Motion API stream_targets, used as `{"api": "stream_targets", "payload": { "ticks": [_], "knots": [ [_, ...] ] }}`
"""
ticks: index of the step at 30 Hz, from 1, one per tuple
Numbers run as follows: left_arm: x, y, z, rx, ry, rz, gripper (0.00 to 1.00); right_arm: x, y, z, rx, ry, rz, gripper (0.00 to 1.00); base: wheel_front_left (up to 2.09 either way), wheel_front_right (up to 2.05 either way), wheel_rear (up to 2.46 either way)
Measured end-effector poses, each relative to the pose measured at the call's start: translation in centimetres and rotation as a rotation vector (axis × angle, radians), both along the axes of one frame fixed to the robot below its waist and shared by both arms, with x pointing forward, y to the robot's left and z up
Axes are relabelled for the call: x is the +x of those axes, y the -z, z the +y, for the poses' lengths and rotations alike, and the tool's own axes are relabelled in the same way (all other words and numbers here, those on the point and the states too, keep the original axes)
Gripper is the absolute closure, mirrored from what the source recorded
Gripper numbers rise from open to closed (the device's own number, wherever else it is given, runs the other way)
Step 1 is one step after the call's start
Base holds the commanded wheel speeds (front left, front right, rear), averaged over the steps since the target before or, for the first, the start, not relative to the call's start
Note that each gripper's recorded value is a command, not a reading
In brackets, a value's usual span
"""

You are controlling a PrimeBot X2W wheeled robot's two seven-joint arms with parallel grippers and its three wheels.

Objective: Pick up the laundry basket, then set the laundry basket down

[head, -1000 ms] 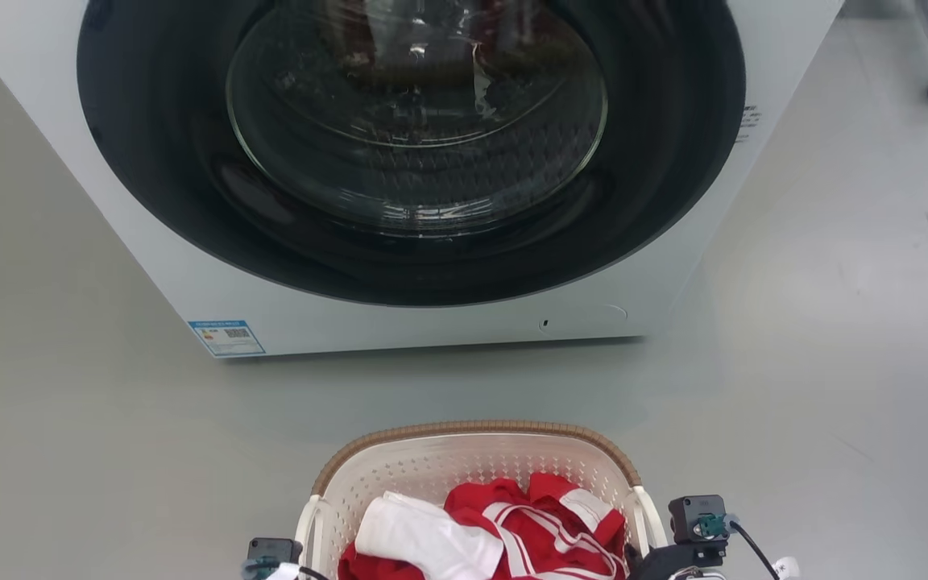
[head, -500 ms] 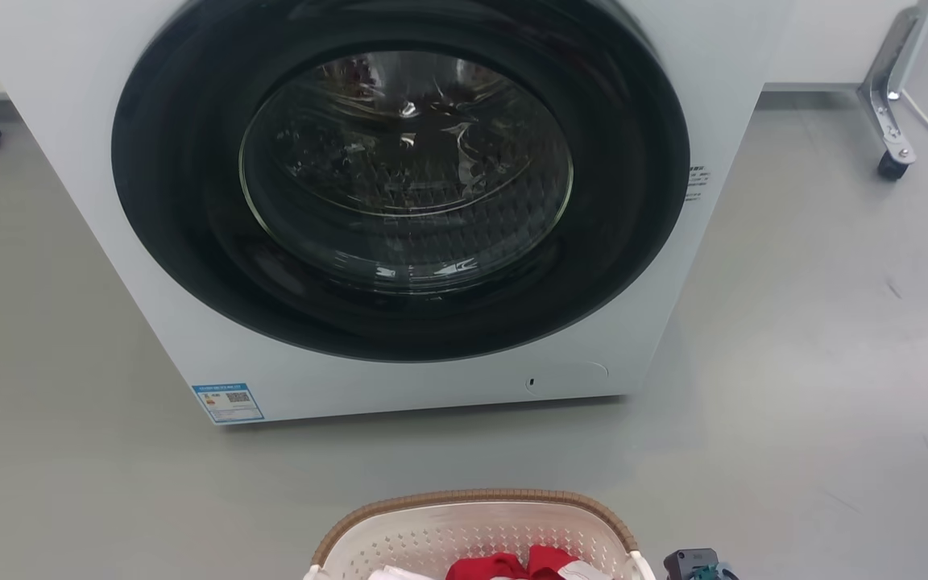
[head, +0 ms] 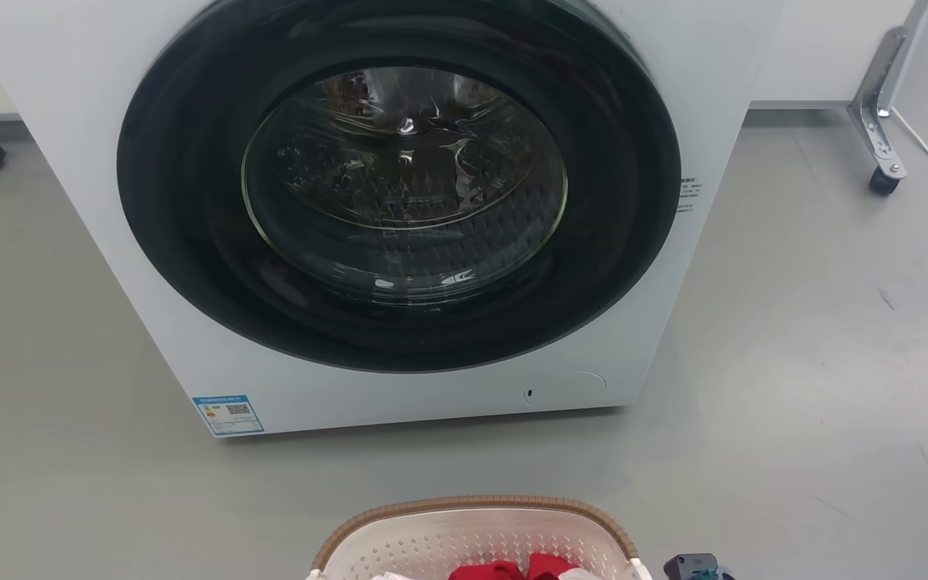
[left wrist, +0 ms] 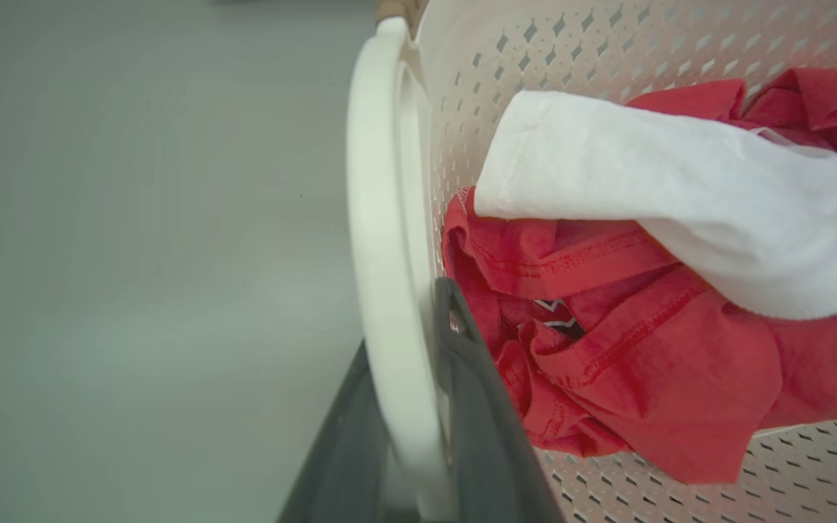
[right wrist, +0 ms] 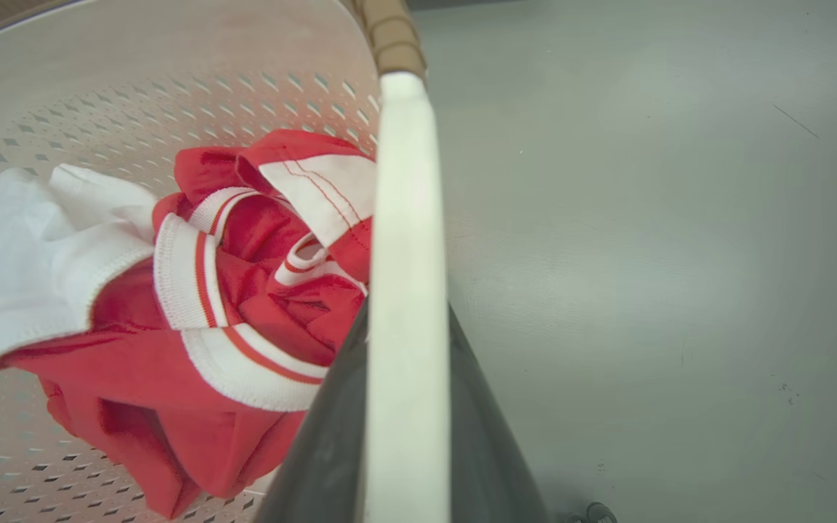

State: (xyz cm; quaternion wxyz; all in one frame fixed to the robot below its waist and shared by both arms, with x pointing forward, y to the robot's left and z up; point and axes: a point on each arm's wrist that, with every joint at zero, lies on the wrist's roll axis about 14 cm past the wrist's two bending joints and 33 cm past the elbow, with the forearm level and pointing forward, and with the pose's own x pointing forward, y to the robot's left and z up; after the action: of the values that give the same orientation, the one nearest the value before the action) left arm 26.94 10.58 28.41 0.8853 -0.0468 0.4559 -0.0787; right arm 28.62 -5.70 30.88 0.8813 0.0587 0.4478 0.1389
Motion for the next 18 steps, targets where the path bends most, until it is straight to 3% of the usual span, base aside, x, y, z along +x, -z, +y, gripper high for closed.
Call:
{"api": "stream_targets", "payload": {
  "ticks": [18],
  "knots": [
    [-0.20, 0.06, 0.16, -0.006, -0.020, 0.010, 1.00, -0.35, 0.15, 0.24, 0.008, -0.001, 0.013, 1.00, 0.00, 0.00, 0.00]
  ]
}}
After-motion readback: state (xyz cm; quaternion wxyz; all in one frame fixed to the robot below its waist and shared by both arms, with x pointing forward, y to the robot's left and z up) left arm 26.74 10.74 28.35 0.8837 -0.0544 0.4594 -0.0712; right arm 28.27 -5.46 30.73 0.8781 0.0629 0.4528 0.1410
